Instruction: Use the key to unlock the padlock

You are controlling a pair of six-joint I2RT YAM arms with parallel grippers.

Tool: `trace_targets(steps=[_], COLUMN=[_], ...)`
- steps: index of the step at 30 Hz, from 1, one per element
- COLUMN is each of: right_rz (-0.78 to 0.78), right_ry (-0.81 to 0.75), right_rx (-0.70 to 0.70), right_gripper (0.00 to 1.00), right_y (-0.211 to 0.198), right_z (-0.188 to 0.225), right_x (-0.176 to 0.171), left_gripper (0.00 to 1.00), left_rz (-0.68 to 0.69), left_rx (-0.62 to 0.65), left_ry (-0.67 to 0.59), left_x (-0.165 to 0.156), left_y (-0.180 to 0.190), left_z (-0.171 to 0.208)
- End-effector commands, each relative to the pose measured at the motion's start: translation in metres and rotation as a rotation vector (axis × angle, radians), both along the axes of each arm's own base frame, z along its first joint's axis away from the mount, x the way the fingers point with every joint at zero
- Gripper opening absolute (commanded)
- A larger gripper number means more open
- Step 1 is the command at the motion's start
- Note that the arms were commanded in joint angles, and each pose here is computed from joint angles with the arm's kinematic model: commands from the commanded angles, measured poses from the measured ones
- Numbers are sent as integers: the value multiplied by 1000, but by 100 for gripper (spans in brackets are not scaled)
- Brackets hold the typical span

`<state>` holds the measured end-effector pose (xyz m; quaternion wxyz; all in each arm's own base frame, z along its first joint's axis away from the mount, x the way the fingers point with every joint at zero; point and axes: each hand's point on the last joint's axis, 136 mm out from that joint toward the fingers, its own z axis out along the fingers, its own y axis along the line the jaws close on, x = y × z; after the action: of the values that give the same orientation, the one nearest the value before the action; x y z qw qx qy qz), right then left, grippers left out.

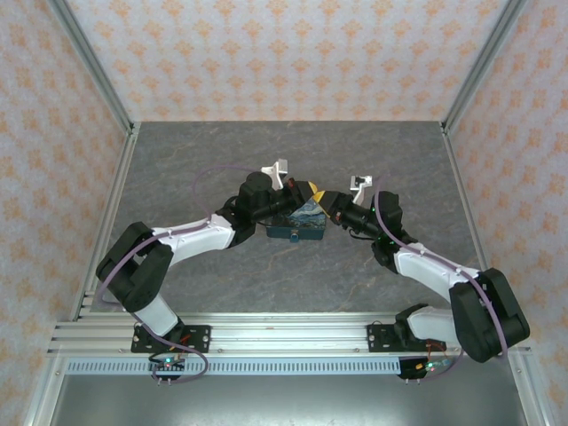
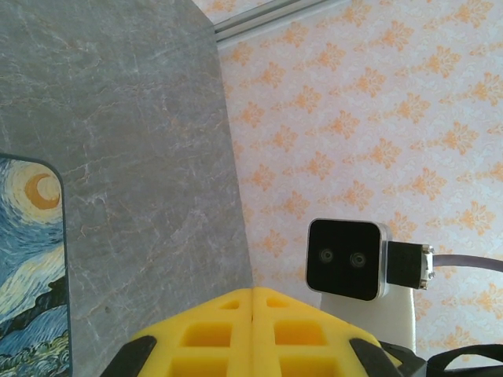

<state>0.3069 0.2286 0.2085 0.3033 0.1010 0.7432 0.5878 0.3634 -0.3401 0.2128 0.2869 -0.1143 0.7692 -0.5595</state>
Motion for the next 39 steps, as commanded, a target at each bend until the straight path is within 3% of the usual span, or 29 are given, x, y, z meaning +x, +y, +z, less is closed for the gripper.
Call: trace_targets(steps=[1, 5, 13, 19, 21, 24, 27, 30, 33, 39], right_rz=[23, 35, 35, 28, 13, -8, -23, -26, -37, -46], right_ry=[-84, -83, -67, -60, -48, -29, -20, -28, -55, -191], right_rx=[39, 43, 36, 31, 11, -38, -87, -146, -236, -539], right_gripper=[24, 13, 0, 0, 0, 0, 0, 0, 0, 0], right_y=[4, 5, 6, 6, 3, -1, -5, -9, -12, -6], right_z=[28, 29, 25, 25, 20, 13, 7, 6, 5, 8], right_x=[3, 2, 3, 6, 7, 6, 5, 2, 1, -6], left_gripper=[0, 0, 0, 0, 18, 56, 74, 82, 82, 75], left_rz=[-4, -2, -15, -10, 19, 73, 123, 163, 171, 154], left_rx=[-32, -29, -29, -13, 15, 67, 106, 129, 177, 188], left_ry=[-27, -22, -17, 9, 29, 70, 119, 179, 286, 481], left_x=[3, 4, 3, 2, 4, 6, 7, 5, -1, -13], left_y=[-4, -5, -12, -13, -7, 9, 27, 45, 57, 63], left_z=[10, 9, 8, 4, 0, -4, -4, -2, -3, -6])
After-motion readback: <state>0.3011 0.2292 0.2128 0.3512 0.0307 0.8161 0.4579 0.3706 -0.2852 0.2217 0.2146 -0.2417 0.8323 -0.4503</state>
